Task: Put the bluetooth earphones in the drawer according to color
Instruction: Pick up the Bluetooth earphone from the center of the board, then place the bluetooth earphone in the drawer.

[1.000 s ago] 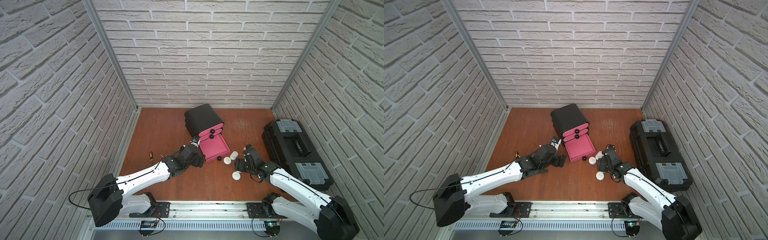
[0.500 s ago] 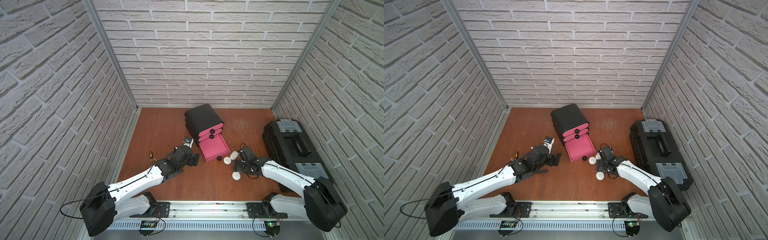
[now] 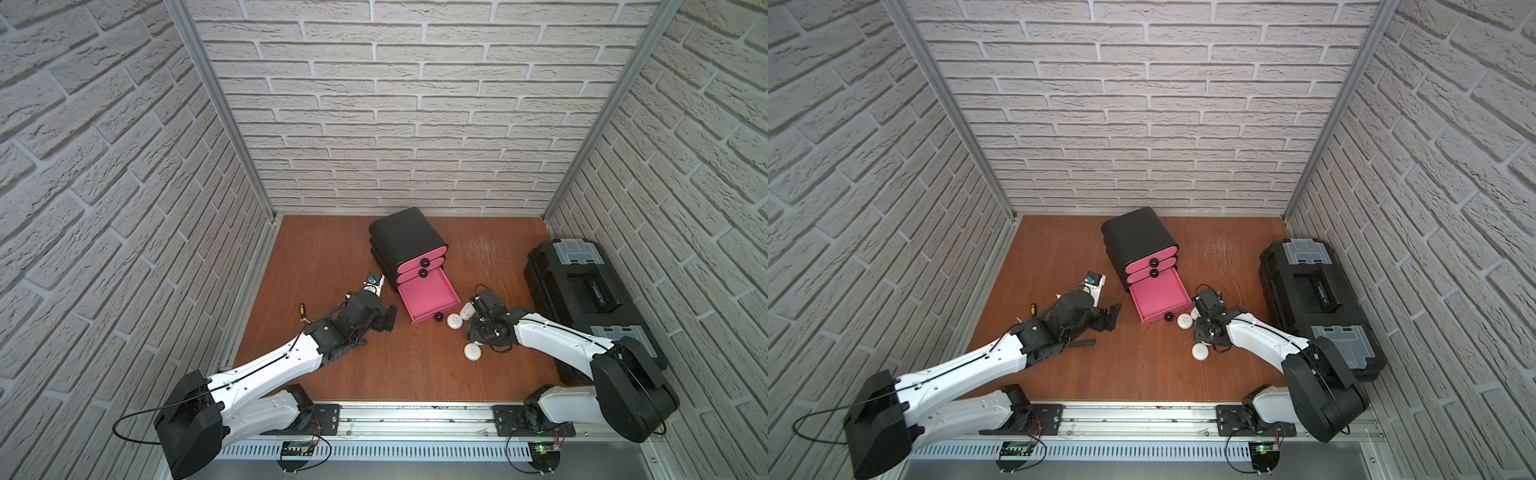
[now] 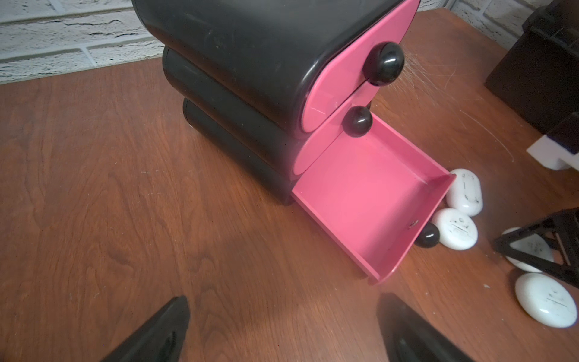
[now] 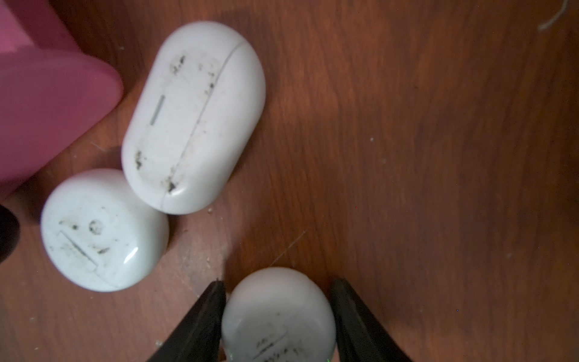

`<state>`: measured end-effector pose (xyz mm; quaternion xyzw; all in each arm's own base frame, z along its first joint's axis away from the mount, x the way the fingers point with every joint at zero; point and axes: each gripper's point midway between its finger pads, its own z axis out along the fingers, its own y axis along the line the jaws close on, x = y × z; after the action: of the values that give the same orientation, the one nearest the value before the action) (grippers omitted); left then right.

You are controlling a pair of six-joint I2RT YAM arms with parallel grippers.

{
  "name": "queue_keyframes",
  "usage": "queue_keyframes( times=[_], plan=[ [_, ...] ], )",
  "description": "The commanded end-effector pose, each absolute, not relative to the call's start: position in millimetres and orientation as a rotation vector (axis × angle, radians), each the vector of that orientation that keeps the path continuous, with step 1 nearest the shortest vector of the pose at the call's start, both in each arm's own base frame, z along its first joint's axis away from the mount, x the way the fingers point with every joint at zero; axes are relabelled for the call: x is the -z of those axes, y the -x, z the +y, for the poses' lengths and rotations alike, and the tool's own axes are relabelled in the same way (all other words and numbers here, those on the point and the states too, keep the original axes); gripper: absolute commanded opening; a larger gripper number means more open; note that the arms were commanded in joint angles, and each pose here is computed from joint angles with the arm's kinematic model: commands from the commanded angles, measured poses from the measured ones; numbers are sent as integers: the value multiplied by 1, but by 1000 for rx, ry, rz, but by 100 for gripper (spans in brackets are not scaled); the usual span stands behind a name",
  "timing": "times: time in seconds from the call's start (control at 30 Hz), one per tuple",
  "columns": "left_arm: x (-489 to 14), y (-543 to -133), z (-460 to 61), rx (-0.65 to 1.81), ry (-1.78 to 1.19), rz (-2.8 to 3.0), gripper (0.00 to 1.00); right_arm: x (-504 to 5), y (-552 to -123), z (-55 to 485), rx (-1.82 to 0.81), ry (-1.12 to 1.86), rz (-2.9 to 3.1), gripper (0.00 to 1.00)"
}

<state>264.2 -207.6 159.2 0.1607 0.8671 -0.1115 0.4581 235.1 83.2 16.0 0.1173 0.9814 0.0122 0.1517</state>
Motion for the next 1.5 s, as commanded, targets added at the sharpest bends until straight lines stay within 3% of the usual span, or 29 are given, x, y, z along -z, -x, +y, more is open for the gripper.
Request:
queue_keyframes(
  times=[0.0,0.1,0.4,0.8,1.47],
  plan=[
    [-163,-265,-201,256,-391,2115,98,-23,-238,85,-56,-346,2806,49],
    [-163,-264,-200,257,-389,2113,98,-31,-239,85,-66,-343,2788,44],
    [-165,-266,-194,228,-366,2096,98,-68,-252,91,-115,-302,2722,43],
    [-165,-266,-192,221,-360,2089,98,-126,-320,147,-357,-128,2602,43],
    [-162,-266,-197,230,-381,2096,98,-69,-386,181,-303,-33,2693,47]
  ],
)
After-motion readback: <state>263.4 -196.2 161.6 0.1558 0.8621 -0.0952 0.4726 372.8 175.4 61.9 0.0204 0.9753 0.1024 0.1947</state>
